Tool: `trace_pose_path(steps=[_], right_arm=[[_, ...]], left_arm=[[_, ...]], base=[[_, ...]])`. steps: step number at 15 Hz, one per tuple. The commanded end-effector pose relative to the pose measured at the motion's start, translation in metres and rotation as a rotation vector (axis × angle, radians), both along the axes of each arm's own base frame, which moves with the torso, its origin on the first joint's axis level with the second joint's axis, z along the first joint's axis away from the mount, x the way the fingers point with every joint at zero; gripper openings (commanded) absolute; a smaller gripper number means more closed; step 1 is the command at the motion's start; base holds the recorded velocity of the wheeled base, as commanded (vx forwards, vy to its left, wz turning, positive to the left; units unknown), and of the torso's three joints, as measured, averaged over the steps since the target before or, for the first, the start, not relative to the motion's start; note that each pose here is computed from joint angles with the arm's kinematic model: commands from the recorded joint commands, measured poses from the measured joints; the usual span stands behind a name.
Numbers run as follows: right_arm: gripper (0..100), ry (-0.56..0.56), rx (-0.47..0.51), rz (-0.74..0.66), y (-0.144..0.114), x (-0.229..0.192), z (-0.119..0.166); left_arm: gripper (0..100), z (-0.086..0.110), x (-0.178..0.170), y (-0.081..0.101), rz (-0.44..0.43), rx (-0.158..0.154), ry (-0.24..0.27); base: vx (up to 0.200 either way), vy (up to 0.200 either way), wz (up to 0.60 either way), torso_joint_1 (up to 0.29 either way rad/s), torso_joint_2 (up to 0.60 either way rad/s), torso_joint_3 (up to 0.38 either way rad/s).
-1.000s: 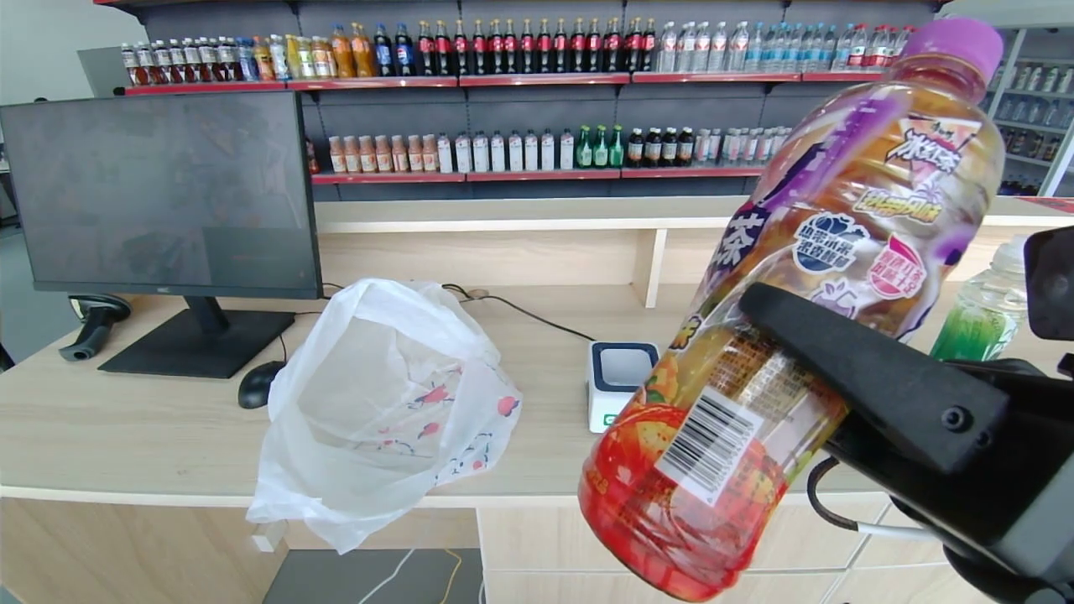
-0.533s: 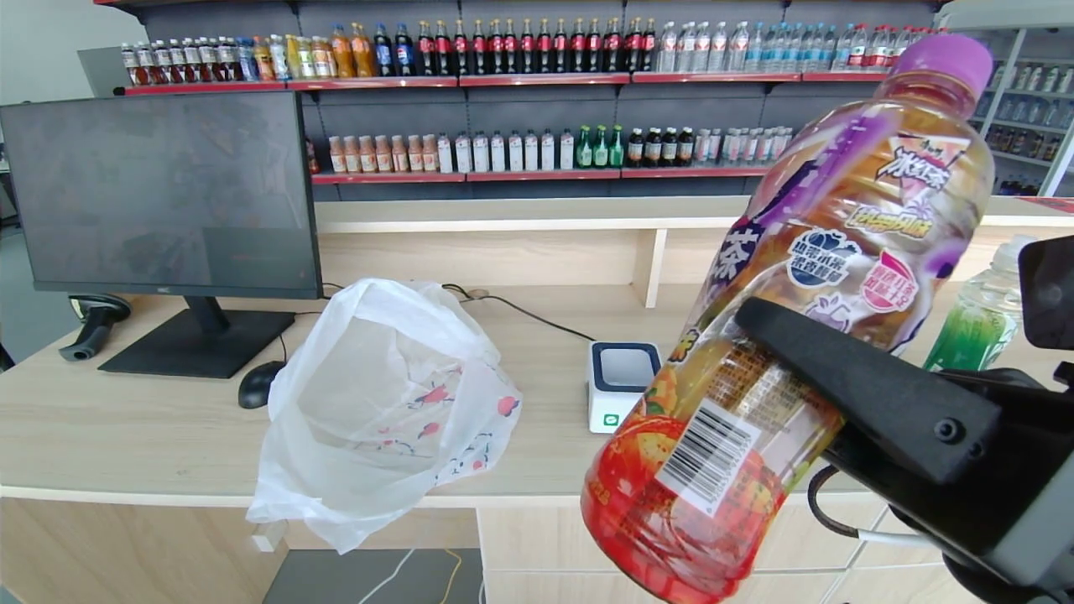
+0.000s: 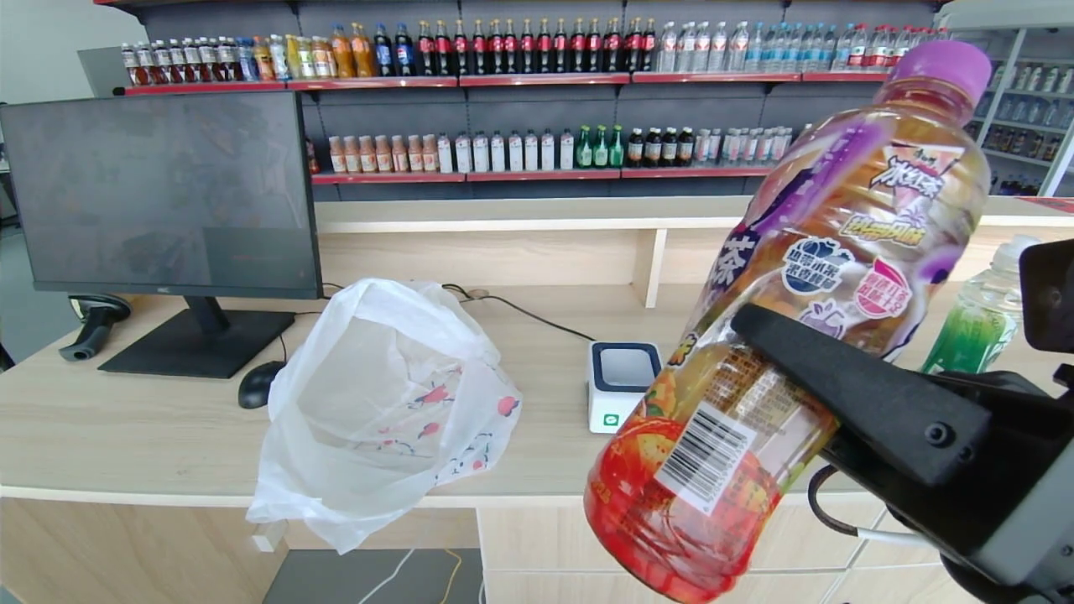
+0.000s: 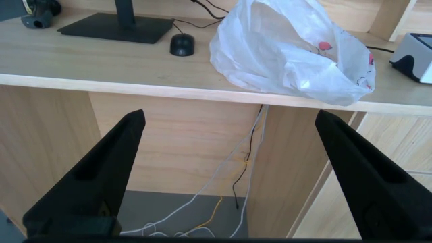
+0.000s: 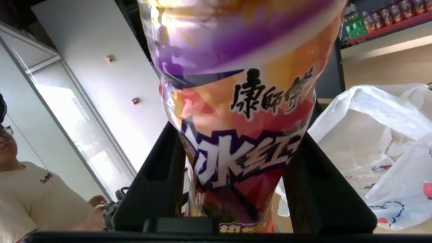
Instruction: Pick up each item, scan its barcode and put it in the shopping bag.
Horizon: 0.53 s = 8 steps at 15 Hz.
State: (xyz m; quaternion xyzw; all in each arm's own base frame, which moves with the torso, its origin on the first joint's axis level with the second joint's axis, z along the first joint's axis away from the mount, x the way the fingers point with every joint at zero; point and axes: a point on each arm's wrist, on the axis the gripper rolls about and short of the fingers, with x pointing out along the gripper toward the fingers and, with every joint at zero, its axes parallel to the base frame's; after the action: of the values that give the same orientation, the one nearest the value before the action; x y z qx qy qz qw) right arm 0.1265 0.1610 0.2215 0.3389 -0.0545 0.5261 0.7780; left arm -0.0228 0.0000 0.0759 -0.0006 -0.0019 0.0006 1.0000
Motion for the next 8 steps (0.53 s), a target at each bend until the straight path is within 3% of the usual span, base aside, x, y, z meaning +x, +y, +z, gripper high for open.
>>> trace_pose_path(steps=[1,8], right_arm=[[0,-0.013,-0.035,-0.039,-0.001,0.005,-0.006],[0,-0.191,-0.228,-0.408,-0.038,0.041,-0.015]], left_arm=[[100,0.000,0.000,0.000,0.000,0.000,-0.001],[100,0.000,0.000,0.000,0.000,0.000,-0.001]], base=[[0.000,0.000,0.00,0.000,0.00,0.000],[0.000,0.000,0.00,0.000,0.00,0.000]])
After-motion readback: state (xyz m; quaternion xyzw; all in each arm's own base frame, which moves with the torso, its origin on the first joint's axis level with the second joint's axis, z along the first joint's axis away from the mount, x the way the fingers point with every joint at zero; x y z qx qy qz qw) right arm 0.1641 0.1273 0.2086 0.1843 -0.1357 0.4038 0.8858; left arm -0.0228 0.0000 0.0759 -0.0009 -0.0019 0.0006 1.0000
